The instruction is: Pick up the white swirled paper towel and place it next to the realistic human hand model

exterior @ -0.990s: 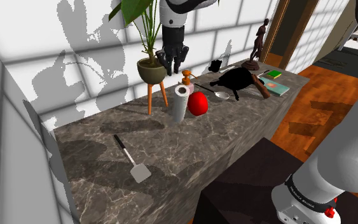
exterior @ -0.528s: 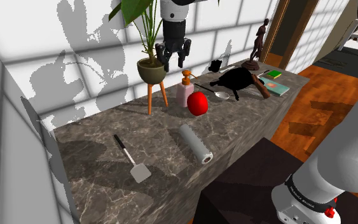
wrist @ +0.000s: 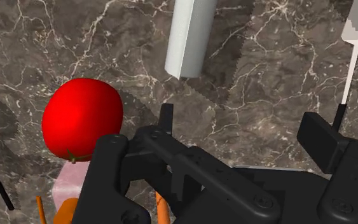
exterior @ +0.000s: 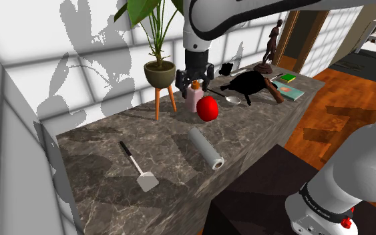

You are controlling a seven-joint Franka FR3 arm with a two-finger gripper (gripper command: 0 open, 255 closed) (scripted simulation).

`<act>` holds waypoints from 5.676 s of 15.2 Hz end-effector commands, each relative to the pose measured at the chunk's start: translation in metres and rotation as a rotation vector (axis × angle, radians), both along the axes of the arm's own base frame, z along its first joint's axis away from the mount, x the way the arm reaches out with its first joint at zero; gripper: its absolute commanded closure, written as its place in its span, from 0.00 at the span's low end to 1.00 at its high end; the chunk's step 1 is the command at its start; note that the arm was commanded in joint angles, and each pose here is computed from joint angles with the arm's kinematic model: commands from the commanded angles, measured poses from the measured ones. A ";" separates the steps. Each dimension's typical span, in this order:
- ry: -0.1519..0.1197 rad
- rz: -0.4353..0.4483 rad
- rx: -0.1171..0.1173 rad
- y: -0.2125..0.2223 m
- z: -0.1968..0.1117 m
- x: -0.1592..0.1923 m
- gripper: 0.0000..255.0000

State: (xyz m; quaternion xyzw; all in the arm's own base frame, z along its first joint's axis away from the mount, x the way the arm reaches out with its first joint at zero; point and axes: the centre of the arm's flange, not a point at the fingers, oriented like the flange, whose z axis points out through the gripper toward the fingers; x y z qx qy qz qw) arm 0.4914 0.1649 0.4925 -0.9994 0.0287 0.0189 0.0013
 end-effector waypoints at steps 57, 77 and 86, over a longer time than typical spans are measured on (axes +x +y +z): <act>-0.013 -0.115 -0.267 0.028 -0.222 -0.056 0.00; -0.013 -0.115 -0.267 0.028 -0.169 -0.056 1.00; -0.013 -0.115 -0.267 0.028 -0.122 -0.056 1.00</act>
